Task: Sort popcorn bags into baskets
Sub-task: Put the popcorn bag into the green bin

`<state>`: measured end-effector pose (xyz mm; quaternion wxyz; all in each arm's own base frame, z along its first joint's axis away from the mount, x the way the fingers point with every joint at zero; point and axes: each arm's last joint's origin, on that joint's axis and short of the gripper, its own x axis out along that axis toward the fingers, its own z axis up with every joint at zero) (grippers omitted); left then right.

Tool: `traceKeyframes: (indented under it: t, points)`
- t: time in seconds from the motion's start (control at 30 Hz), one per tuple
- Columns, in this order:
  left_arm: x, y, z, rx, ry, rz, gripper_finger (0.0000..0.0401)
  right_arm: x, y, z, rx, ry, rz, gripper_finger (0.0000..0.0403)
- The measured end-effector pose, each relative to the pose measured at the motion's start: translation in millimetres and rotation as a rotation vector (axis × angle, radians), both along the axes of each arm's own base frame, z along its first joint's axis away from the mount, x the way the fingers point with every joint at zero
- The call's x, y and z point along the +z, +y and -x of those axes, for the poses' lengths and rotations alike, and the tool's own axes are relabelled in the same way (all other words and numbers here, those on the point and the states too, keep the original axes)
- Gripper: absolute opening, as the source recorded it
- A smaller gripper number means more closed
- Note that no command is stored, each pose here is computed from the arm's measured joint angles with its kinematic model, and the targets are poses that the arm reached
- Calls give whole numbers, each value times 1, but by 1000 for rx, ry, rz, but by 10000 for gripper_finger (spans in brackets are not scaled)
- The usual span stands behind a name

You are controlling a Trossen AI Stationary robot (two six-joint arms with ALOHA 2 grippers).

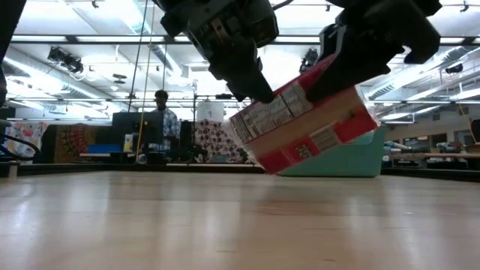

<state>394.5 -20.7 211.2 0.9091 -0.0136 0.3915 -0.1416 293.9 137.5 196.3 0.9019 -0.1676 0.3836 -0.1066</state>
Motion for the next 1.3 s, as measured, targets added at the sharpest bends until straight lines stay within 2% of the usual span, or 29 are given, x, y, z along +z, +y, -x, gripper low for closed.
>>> traceKeyframes:
  t: [0.13, 0.33, 0.47, 0.57, 0.67, 0.8, 1.0, 1.17, 1.3]
  points:
    - [0, 0, 0, -15, 0, -1, 13, -1, -1, 1, -20, 8, 21, 172]
    - [-1, -2, 2, -49, 9, -27, 17, -1, -2, 1, -18, 13, 13, 100]
    - [-1, -1, 5, -57, 28, -36, 37, -2, -3, 2, -18, 24, 8, 54]
    - [9, -1, 12, -59, 38, -73, 63, -3, -3, 3, -19, 37, 13, 35]
    - [20, 1, 23, -34, 72, -128, 88, -4, -4, 5, -35, 54, 12, 34]
    - [39, 3, 39, -17, 79, -150, 106, -5, -9, 6, -72, 75, 13, 46]
    - [61, -6, 51, -30, 16, -197, 99, -6, -17, 8, -121, 116, 31, 46]
    - [62, -22, 54, -64, 5, -254, 94, 8, -18, 8, -169, 153, 32, 45]
    - [60, -34, 54, -96, -19, -261, 94, 26, -15, 8, -209, 164, 45, 45]
